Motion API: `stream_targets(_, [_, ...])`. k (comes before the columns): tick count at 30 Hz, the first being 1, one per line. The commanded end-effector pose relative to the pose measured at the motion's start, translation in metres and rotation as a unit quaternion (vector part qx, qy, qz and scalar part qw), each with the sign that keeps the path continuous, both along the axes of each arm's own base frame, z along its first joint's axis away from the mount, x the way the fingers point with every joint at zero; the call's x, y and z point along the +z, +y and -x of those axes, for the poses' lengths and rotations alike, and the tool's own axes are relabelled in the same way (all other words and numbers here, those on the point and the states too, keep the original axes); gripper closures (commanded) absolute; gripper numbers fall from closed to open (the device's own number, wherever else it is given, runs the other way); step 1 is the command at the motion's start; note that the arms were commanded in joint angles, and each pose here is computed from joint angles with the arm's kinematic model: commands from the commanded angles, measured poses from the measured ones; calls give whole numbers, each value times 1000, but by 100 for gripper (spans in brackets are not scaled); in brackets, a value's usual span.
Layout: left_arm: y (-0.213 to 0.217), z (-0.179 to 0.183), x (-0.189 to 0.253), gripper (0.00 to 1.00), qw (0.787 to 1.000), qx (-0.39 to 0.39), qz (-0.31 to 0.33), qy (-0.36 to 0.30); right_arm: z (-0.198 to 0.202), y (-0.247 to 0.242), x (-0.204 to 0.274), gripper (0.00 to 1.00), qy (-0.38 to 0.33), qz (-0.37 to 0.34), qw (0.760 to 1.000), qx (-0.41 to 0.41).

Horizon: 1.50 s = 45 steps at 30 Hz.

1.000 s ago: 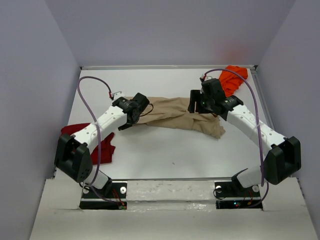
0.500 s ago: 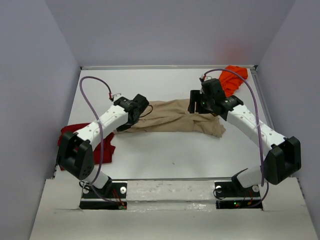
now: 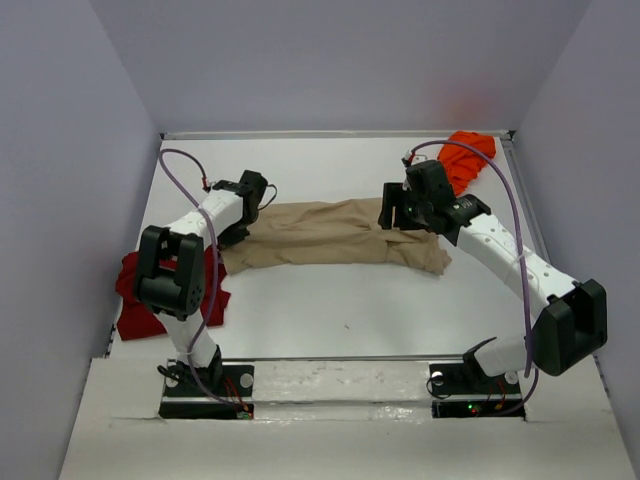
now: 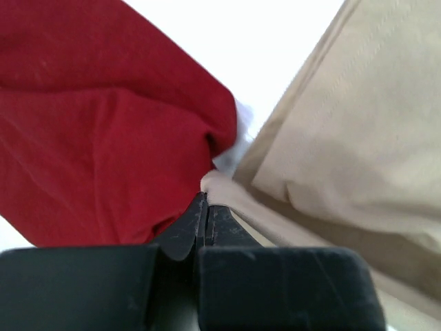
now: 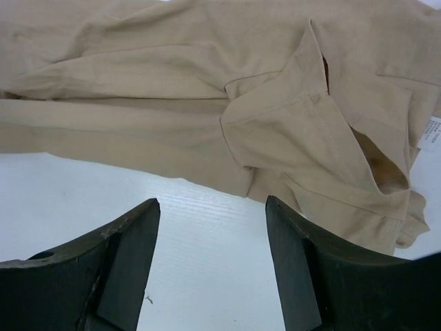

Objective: Fold and stack the t-shirts
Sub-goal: Fold the other side of the tshirt into a rectangle

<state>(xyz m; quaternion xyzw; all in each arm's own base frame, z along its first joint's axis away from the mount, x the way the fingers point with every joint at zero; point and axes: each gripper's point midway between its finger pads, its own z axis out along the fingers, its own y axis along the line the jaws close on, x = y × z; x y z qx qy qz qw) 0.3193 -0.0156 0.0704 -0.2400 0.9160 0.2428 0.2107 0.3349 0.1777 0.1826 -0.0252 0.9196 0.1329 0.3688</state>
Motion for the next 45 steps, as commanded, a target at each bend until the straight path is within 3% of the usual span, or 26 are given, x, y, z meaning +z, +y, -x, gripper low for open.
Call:
stream_targets(1, [9, -22, 14, 100, 1000, -7, -3, -22, -6, 0, 10, 32, -16, -1, 1000, -1])
stream_targets(16, [-4, -61, -8, 99, 998, -50, 7, 24, -4, -1, -6, 32, 7, 4, 1000, -10])
stream_targets(22, [-3, -68, 9, 77, 999, -44, 17, -7, -10, -4, -8, 28, 3, 16, 1000, -21])
stream_targets(24, [-2, -67, 13, 75, 999, -43, 24, -13, -12, -5, -7, 27, 0, 18, 1000, -25])
stream_targets(26, [0, -65, 12, 63, 999, -41, 26, -11, -14, -4, -10, 27, 4, 21, 1000, -22])
stream_targets(28, [3, -60, 11, 61, 999, -38, 23, -6, -16, -7, -11, 28, 6, 22, 999, -26])
stream_targets(30, [6, -57, 11, 51, 999, -33, 24, -8, -17, -7, -10, 28, 4, 23, 999, -25])
stream_targets(31, [7, -52, 8, 40, 999, -31, 22, -4, -20, -12, -10, 28, 5, 25, 999, -34])
stream_targets(35, [14, -43, 7, 24, 1000, -17, 25, -4, -24, -18, -9, 28, 6, 25, 999, -36])
stream_targets(40, [31, -41, 41, 20, 999, 9, -26, -41, -25, -34, -7, 30, 5, 34, 998, -59])
stream_targets(44, [28, -45, 86, 20, 995, 4, -71, -76, -17, -43, -8, 50, 8, 41, 996, -75])
stream_targets(45, [24, -46, 94, 20, 993, 1, -78, -84, -17, -50, -8, 50, 10, 42, 995, -88])
